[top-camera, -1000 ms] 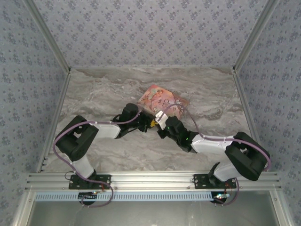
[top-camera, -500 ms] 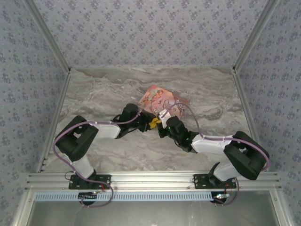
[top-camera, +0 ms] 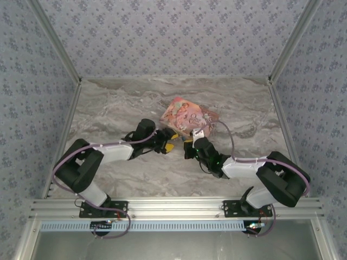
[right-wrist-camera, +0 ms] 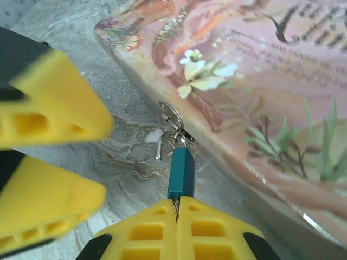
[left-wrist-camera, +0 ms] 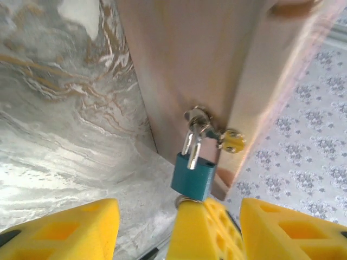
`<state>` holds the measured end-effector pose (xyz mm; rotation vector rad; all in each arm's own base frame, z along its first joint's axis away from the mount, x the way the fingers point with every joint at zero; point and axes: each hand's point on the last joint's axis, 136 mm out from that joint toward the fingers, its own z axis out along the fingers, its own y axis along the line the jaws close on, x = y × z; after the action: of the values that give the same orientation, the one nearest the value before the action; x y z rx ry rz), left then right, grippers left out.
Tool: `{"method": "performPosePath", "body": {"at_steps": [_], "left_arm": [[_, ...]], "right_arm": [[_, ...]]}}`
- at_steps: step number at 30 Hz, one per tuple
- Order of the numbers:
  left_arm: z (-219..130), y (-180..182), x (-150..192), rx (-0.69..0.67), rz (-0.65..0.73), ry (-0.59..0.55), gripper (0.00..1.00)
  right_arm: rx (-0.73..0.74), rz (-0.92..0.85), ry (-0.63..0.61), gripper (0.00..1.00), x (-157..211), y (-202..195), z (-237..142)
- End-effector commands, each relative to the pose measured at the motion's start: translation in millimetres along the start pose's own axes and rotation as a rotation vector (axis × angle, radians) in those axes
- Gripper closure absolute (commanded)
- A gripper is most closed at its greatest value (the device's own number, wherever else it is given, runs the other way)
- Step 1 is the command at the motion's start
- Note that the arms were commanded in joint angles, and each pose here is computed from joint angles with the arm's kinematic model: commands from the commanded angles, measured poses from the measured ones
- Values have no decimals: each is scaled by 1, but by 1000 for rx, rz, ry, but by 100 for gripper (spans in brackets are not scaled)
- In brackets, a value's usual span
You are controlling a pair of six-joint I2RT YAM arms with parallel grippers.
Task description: Unlock a padlock with a key
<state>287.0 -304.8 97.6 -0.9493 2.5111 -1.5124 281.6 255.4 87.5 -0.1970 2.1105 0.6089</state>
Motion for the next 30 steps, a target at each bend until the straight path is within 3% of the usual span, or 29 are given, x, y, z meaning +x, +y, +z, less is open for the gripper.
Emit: {"method": "performPosePath", "body": {"at_steps": [1, 10, 17, 22, 26, 30], "left_arm": [[-23, 2, -18, -55, 95, -98, 38], [-77, -27, -47, -121, 303, -304, 29], [-96, -34, -65, -108, 322, -346, 27], [-109, -39, -77, -125, 355, -371, 26], [-116, -48, -81, -125, 415, -384, 25], [-112, -59, -84, -99, 490, -351, 22]], "right_arm": [[33, 276, -7, 100, 7, -13, -5], [111, 780, 72, 98, 45, -44, -14], [50, 879, 154, 85, 42, -41, -12], [105, 832, 168, 64, 40, -56, -22], [158, 606, 151, 37, 25, -65, -37], [17, 412, 120, 12, 8, -47, -39]]}}
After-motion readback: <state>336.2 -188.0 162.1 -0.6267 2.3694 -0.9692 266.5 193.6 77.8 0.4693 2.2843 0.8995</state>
